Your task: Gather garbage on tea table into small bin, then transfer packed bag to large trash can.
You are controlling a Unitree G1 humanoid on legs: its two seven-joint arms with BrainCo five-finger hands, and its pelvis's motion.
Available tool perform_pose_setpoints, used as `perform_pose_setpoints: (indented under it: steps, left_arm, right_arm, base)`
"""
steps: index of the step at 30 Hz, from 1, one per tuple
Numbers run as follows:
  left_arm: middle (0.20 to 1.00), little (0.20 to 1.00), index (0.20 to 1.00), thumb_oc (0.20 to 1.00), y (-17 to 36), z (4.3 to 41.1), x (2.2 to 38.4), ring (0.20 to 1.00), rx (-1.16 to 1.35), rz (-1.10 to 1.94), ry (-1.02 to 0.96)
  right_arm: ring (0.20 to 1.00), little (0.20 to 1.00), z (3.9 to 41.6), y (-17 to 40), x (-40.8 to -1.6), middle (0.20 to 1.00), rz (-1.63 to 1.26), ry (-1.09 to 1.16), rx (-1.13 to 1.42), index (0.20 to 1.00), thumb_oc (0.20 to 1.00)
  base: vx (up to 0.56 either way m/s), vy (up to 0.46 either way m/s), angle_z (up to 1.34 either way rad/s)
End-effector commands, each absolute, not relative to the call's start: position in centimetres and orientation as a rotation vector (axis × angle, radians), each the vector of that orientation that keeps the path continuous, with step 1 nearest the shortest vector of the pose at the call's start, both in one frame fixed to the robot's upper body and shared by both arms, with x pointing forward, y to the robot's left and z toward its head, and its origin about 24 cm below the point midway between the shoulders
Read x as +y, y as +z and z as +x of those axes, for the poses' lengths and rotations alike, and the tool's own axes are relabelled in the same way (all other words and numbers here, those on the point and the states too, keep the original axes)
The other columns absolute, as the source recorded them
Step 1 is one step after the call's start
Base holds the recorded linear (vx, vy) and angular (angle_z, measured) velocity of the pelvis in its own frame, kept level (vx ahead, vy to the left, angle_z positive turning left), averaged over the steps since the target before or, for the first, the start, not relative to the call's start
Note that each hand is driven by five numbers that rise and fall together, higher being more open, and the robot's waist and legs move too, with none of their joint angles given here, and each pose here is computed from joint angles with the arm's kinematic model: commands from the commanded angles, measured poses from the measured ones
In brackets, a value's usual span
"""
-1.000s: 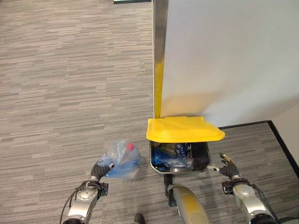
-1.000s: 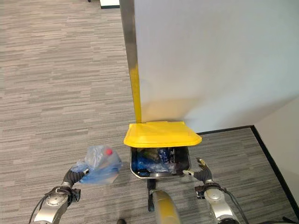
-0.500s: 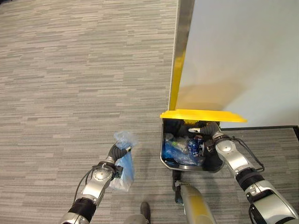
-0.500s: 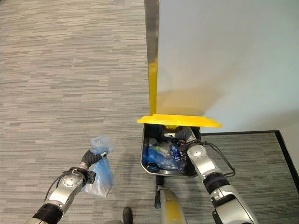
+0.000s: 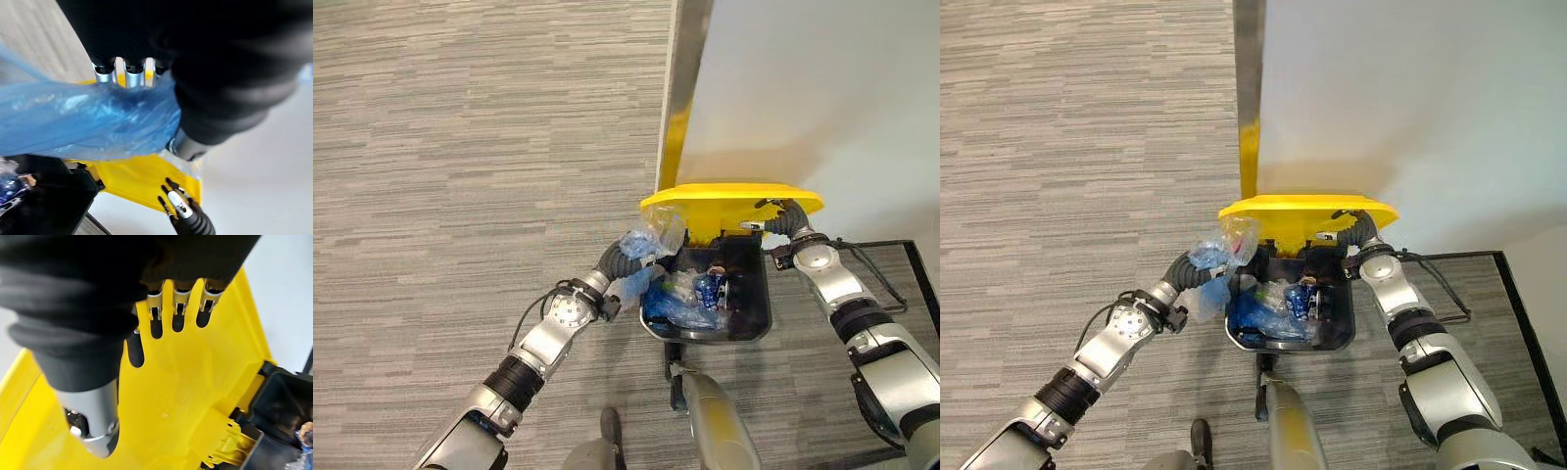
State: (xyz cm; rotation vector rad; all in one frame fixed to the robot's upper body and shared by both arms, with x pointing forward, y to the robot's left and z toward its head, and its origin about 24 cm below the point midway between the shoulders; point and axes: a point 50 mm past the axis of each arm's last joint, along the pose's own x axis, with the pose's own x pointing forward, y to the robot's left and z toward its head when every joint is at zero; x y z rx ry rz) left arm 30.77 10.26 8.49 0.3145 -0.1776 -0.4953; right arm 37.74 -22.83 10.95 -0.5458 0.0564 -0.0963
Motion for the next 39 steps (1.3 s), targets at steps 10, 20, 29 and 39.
perform_pose_setpoints:
  steps: [10, 20, 29, 39]
  left_arm:
    - [0.200, 0.200, 0.200, 0.200, 10.7, 34.7, 5.7, 0.200, -0.267, 0.592, -0.540]
    - [1.000, 1.000, 1.000, 1.000, 8.0, 36.6, 7.7, 1.000, -0.150, 0.958, -0.468]
    - [1.000, 1.000, 1.000, 1.000, 5.3, 34.4, 13.2, 1.000, -0.040, 0.723, -0.290]
    - [1.000, 1.000, 1.000, 1.000, 0.9, 27.5, 23.1, 1.000, 0.175, 0.454, -0.035]
  right_arm:
    - [1.000, 1.000, 40.7, 22.8, -16.4, 1.000, -0.570, -0.018, -0.339, 1.000, 1.000]
    - [1.000, 1.000, 39.3, 23.9, -12.2, 1.000, -0.543, 0.131, -0.483, 1.000, 1.000]
    - [1.000, 1.000, 37.4, 16.4, -15.6, 1.000, -0.490, 0.119, -0.300, 1.000, 1.000]
    - [1.000, 1.000, 32.5, 8.3, -20.2, 1.000, -0.423, 0.050, -0.077, 1.000, 1.000]
  base:
    - [-0.03, 0.004, -0.16]
    - [0.00, 0.002, -0.05]
    - [-0.02, -0.010, 0.08]
    - [-0.07, 0.007, 0.14]
